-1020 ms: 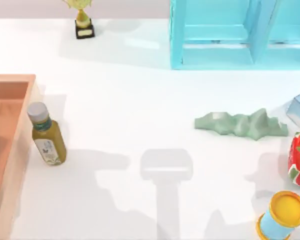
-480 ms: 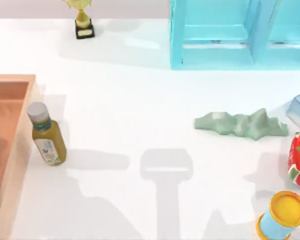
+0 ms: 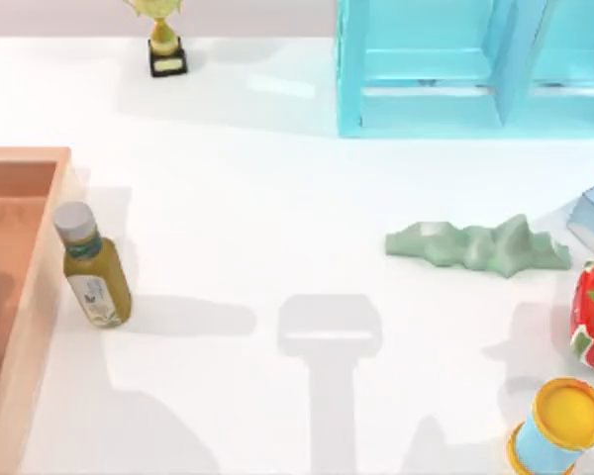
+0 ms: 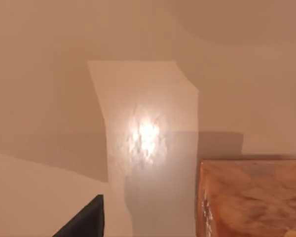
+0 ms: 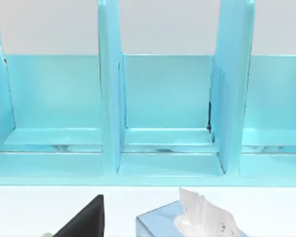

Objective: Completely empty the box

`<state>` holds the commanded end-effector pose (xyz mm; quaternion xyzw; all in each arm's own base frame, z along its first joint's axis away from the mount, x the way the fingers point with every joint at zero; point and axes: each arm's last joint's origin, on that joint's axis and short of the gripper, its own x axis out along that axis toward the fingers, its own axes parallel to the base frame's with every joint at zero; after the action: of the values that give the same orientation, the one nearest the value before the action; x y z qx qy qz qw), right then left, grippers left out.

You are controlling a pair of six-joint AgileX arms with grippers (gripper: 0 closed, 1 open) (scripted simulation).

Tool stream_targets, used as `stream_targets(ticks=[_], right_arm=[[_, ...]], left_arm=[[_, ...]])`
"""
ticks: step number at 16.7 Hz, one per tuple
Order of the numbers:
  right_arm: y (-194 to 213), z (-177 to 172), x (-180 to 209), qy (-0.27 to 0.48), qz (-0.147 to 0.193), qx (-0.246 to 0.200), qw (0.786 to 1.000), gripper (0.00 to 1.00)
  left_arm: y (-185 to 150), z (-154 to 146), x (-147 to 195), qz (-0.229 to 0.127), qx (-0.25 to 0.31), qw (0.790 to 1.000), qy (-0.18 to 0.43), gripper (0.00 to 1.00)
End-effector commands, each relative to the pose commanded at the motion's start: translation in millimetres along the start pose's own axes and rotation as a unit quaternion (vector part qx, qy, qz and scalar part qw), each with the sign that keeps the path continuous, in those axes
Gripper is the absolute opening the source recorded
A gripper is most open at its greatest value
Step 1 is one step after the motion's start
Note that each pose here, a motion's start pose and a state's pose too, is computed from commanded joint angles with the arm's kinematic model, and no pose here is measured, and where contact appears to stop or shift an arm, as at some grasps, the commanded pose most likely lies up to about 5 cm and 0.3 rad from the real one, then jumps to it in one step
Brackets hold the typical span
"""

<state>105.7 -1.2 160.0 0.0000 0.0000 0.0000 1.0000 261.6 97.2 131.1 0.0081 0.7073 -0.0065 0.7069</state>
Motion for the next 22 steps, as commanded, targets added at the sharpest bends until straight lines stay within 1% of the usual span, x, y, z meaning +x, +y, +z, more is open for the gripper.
stream_targets(ticks=[3,16,17,22], right_arm=[[0.0,0.0,0.0,0.0,0.0,0.0,1.0,1.0],[0.0,0.0,0.0,0.0,0.0,0.0,1.0,1.0],[0.0,0.0,0.0,0.0,0.0,0.0,1.0,1.0],[0.0,0.0,0.0,0.0,0.0,0.0,1.0,1.0]], left_arm=[[0.0,0.0,0.0,0.0,0.0,1.0,0.0,1.0],[0.0,0.0,0.0,0.0,0.0,1.0,0.0,0.02],[0.0,0.0,0.0,0.0,0.0,1.0,0.0,0.0],[0.0,0.0,0.0,0.0,0.0,1.0,0.0,0.0]])
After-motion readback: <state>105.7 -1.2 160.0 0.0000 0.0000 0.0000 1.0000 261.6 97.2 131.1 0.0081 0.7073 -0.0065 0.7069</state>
